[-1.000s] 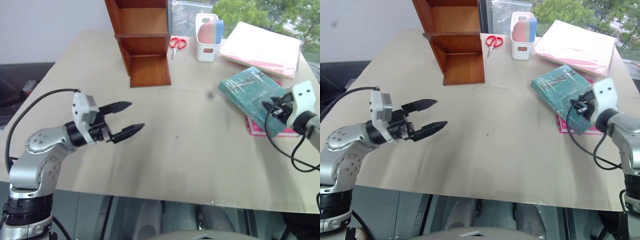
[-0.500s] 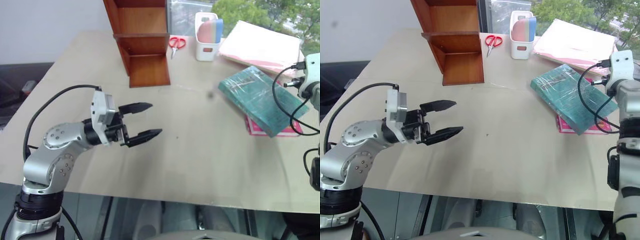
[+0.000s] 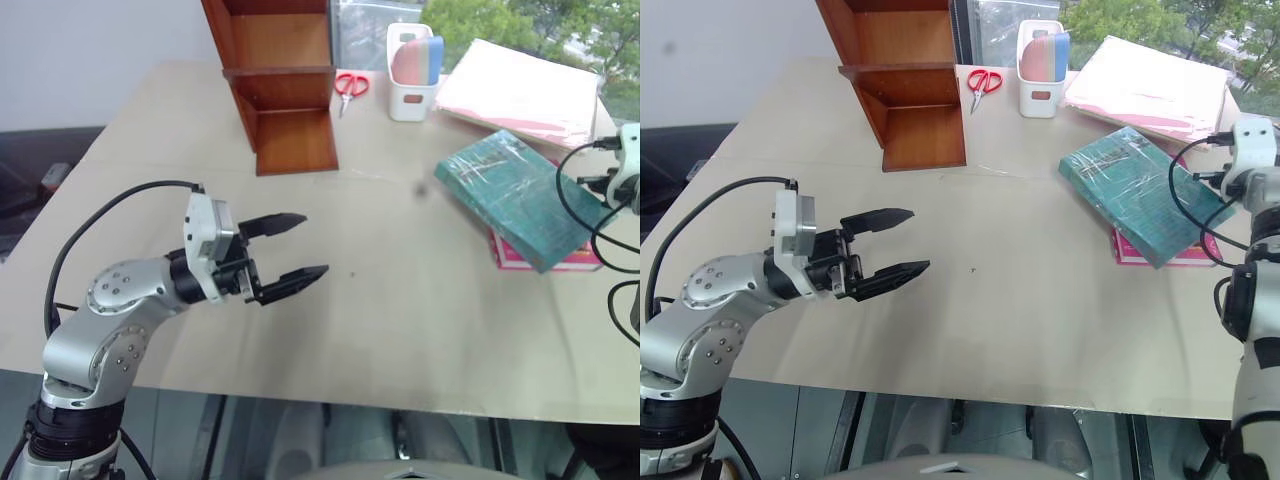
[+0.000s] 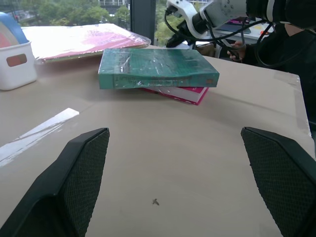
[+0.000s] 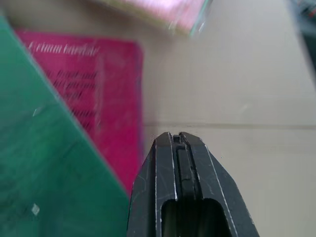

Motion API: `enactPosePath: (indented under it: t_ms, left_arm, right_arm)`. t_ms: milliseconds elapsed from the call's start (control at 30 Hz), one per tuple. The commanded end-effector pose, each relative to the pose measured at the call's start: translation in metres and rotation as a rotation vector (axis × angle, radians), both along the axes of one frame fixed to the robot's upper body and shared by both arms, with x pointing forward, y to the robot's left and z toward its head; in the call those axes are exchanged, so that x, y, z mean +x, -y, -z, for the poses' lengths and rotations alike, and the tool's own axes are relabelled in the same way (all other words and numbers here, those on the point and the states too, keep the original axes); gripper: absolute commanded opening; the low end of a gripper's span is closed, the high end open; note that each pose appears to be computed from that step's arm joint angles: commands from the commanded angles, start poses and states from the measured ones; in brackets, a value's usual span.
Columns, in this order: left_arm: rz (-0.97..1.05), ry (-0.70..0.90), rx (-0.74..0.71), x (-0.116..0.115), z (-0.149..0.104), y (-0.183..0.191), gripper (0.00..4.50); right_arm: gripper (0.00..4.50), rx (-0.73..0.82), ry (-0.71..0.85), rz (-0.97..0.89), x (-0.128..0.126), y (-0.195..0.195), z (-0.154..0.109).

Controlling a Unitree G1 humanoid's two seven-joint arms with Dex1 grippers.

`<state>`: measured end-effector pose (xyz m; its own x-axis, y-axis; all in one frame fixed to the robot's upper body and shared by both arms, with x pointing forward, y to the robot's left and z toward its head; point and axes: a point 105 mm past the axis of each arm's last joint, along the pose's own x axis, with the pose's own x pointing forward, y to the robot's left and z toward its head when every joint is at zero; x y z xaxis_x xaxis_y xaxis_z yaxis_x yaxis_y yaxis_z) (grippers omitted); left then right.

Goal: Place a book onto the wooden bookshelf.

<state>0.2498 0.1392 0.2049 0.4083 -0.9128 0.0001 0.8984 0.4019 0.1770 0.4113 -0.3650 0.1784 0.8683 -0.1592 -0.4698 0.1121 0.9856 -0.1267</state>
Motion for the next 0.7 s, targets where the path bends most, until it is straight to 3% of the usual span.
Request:
enactPosePath:
  t_ms: [33,333,467,700]
  left_arm:
    - [0.001,0.056,-0.007,-0.005,-0.013,-0.001,4.5]
    - [-0.009,0.06,-0.005,-0.003,-0.014,-0.003,4.5]
    - [-0.003,0.059,-0.007,0.0,-0.013,-0.002,4.5]
    - [-0.004,0.057,-0.005,0.004,-0.013,-0.006,4.5]
  right_arm:
    - [0.09,0.026,0.034,-0.032,0.0,0.0,-0.02]
    - [0.09,0.033,-0.003,-0.081,-0.007,0.001,-0.018]
    - [0.09,0.045,0.137,0.064,-0.008,0.023,-0.034]
    - [0.09,0.08,0.098,0.092,-0.005,0.017,-0.005]
